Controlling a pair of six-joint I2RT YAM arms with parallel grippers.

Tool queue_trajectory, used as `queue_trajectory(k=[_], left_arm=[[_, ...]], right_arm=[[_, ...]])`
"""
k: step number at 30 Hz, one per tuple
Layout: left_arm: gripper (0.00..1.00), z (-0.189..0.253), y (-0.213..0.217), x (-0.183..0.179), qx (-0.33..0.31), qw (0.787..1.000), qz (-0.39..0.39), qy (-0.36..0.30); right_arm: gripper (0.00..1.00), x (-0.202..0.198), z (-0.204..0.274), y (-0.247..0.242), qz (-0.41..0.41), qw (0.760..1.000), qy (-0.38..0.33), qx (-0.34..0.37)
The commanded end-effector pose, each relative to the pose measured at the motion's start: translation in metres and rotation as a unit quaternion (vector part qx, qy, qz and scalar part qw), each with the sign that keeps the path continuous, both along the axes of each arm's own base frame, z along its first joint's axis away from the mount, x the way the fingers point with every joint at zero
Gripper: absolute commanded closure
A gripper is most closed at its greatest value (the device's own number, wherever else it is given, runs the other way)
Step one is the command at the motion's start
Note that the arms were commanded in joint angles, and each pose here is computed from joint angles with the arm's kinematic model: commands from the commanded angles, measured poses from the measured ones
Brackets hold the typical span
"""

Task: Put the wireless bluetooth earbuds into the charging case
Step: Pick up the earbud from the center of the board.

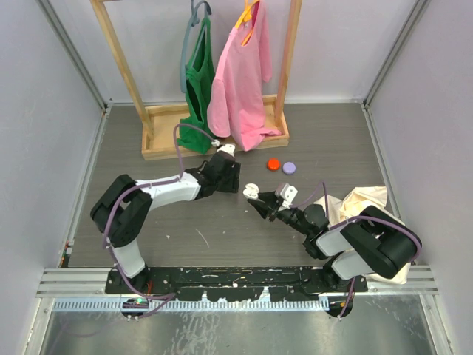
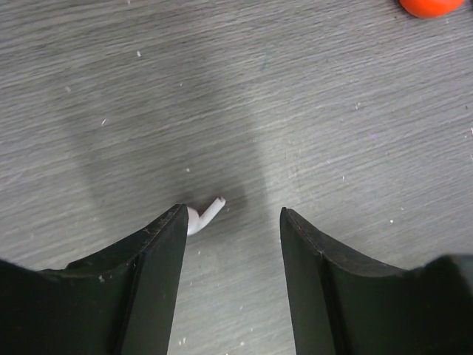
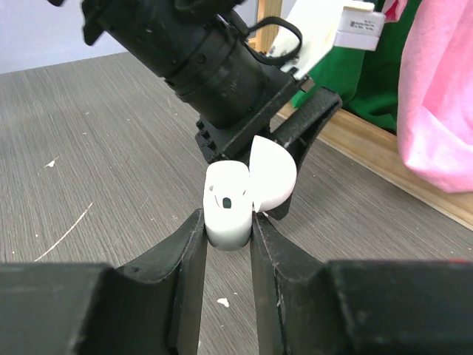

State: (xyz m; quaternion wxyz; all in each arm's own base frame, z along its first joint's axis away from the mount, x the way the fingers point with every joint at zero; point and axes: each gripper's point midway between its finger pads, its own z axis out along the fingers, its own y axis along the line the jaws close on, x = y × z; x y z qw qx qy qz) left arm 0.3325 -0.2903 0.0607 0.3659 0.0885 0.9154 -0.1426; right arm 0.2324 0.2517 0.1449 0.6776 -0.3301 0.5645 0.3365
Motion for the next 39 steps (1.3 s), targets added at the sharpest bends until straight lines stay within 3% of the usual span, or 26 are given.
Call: queue_trajectory(k=[1, 8, 20, 32, 39], left_arm=[[0.47, 0.014, -0.022, 0.024, -0.034, 0.999, -0.019, -0.020], [0.54, -0.007, -0.029, 0.024, -0.022, 0.999, -0.027, 0.015], [0.57, -0.025, -0.018, -0.008, -0.025, 0.996, -0.023, 0.081], [0.58, -0.023, 0.006, -0.042, -0.018, 0.994, -0.008, 0.112], [0.58, -0.001, 0.010, -0.048, -0.031, 0.994, -0.011, 0.101]], right_arm=[[0.99, 0.001, 0.036, -0.005, -0.014, 0.997, -0.063, 0.040], [0.99, 0.001, 0.037, -0.006, -0.018, 0.997, -0.065, 0.041], [0.99, 0.001, 0.037, -0.006, -0.016, 0.997, -0.064, 0.042], [0.99, 0.001, 0.038, -0.005, -0.015, 0.997, -0.064, 0.042], [0.99, 0.001, 0.038, -0.005, -0.016, 0.997, -0.064, 0.042]])
